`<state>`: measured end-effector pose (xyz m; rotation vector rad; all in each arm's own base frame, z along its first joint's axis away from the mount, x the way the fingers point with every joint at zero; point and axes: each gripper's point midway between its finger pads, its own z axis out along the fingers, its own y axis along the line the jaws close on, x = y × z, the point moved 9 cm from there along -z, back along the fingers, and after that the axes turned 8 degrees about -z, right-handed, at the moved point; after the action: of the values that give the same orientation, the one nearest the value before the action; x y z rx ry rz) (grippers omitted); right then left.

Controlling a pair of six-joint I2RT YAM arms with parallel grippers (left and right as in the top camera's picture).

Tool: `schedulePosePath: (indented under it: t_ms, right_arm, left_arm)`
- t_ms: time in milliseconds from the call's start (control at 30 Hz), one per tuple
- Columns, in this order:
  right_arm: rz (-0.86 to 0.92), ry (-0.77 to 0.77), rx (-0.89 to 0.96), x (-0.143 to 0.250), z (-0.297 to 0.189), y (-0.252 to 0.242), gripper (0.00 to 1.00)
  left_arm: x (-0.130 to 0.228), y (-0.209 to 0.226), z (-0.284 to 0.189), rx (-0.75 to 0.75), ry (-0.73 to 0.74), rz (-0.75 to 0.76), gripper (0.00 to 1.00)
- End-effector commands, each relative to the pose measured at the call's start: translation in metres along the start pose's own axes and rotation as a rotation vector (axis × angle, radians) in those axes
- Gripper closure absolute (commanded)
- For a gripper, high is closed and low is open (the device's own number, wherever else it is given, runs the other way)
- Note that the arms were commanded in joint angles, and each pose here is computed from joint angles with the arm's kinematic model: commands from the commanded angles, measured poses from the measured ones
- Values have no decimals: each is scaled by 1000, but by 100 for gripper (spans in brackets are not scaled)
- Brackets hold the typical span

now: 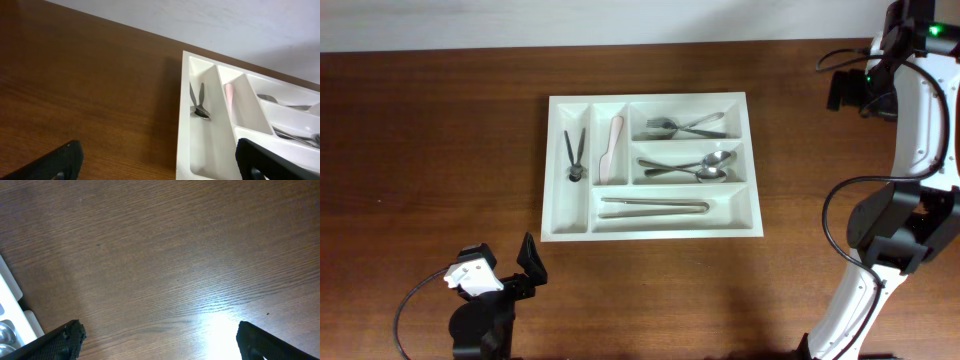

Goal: Pack container

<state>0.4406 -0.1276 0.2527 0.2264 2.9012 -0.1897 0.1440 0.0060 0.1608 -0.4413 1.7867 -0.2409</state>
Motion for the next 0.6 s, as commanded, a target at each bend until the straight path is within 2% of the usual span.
schedulePosePath:
  t_ms: [0,233,333,433,567]
  right_arm:
    - [-5,-34,1,0,-15,1,1]
    - [-9,-53,2,1,-24,3,1]
    - [-20,-147,7,7,-66,9,1]
    - [-34,-290,12,25,-130,16,1]
    - [-55,-360,1,59,-168,26,1]
  left_arm:
    - [1,0,0,12,1,18,1]
    - [1,0,0,12,1,18,1]
    - [1,0,0,12,1,18,1]
    - [1,0,0,12,1,18,1]
    - [1,0,0,12,1,18,1]
